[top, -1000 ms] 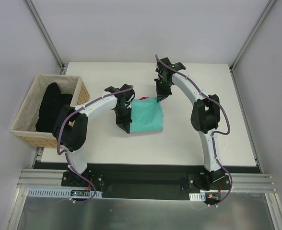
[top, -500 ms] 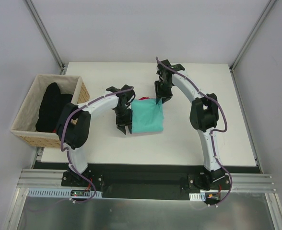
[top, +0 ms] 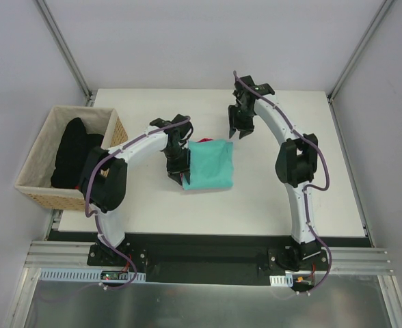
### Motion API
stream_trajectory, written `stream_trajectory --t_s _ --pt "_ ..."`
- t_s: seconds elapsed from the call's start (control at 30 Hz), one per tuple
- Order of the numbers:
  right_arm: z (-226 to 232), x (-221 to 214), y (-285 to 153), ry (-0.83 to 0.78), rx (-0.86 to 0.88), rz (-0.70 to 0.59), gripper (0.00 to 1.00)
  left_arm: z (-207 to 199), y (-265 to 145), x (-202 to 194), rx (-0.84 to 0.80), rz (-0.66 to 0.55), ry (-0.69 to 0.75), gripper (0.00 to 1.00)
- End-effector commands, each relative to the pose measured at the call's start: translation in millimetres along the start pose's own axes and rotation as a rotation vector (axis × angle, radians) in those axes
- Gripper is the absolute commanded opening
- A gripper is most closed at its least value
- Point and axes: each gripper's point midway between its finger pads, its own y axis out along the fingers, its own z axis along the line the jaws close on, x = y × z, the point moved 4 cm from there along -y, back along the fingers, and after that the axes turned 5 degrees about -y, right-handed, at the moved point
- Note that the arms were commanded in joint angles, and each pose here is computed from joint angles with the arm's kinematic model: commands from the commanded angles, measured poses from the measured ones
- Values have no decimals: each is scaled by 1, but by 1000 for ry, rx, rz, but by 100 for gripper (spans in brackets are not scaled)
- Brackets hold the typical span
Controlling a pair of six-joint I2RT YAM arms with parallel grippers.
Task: Fold and stack the t-shirts
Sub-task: Put the neatly folded tshirt into the corner of the board with both arms
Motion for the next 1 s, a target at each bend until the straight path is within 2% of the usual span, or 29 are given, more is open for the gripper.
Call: stream_trajectory --t_s 0.0,0.1,0.37,0.47,0.57,0.63,0.97 --pt "0 9 -65 -17 -5 -122 34 -9 -34 4 -56 -85 13 34" --pt "9 6 -77 -17 32 -147 1 -14 -46 5 -76 -121 13 33" --pt "39 -17 -76 -82 51 -137 1 -27 -82 13 -117 -237 28 32" --pt "53 -26 -71 -101 71 -120 1 -26 -85 13 -113 -241 28 33" --pt "68 -34 -65 -112 105 -88 9 -22 -84 12 -90 -246 16 34" --pt "76 -38 -61 -127 122 -75 1 -22 -87 13 -88 -262 5 34" --pt "125 -61 -47 -231 158 -36 1 -32 -123 30 -141 -372 -4 33"
